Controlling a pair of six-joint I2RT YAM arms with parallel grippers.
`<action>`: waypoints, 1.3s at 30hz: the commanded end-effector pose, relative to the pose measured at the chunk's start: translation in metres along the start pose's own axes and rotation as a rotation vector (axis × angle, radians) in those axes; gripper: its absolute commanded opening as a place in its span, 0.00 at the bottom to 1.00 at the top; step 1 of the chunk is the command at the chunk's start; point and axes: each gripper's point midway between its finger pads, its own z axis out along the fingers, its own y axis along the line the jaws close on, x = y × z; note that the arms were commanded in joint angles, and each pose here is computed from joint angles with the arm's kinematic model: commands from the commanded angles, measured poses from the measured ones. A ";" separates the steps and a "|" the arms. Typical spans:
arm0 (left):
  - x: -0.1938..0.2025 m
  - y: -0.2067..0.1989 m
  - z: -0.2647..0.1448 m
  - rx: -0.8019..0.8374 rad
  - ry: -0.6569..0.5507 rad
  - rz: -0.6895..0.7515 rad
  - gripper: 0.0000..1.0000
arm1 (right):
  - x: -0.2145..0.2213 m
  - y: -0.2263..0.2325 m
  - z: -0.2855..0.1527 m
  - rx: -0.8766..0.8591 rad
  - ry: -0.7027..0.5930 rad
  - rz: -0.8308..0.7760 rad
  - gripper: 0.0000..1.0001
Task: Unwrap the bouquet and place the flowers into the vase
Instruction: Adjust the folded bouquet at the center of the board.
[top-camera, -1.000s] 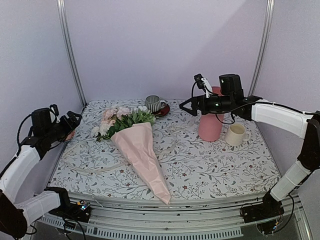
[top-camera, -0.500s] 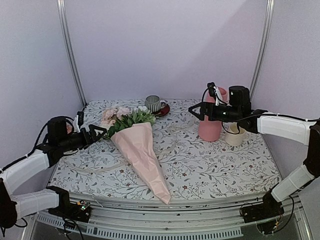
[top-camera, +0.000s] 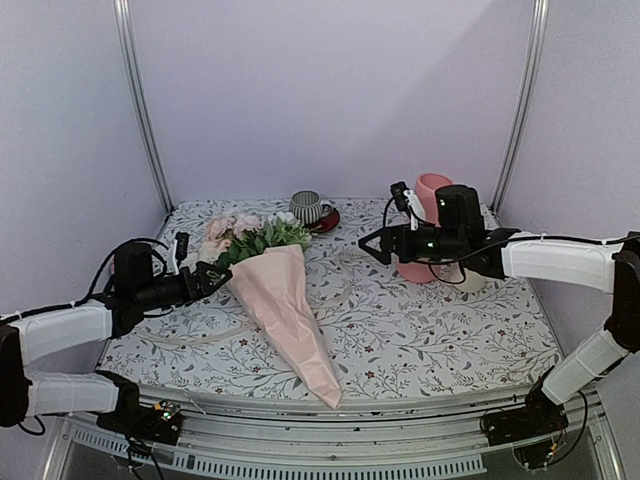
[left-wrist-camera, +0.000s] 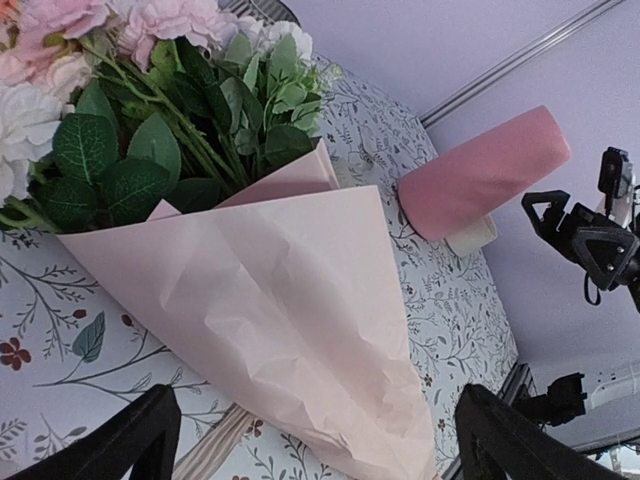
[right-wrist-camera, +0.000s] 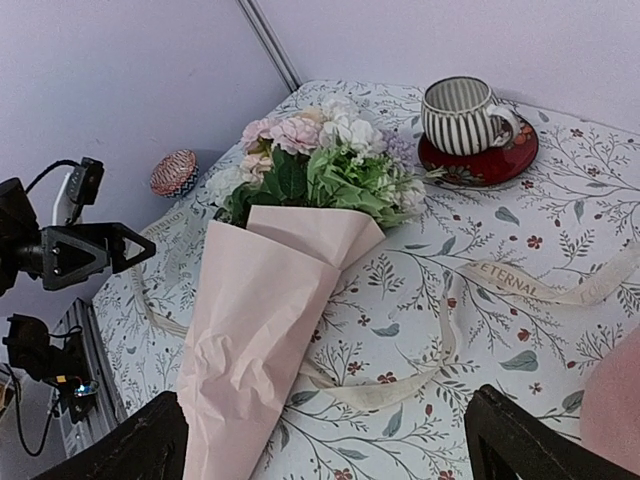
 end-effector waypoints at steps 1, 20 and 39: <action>-0.004 -0.006 0.005 0.032 -0.026 0.046 0.98 | 0.019 -0.018 -0.002 0.070 0.032 -0.013 0.99; 0.006 0.006 0.004 0.011 -0.052 0.061 0.98 | 0.067 -0.003 0.031 -0.048 0.151 0.031 1.00; 0.025 0.014 0.026 0.050 0.005 0.031 0.98 | 0.128 0.028 0.085 -0.169 0.254 0.135 0.99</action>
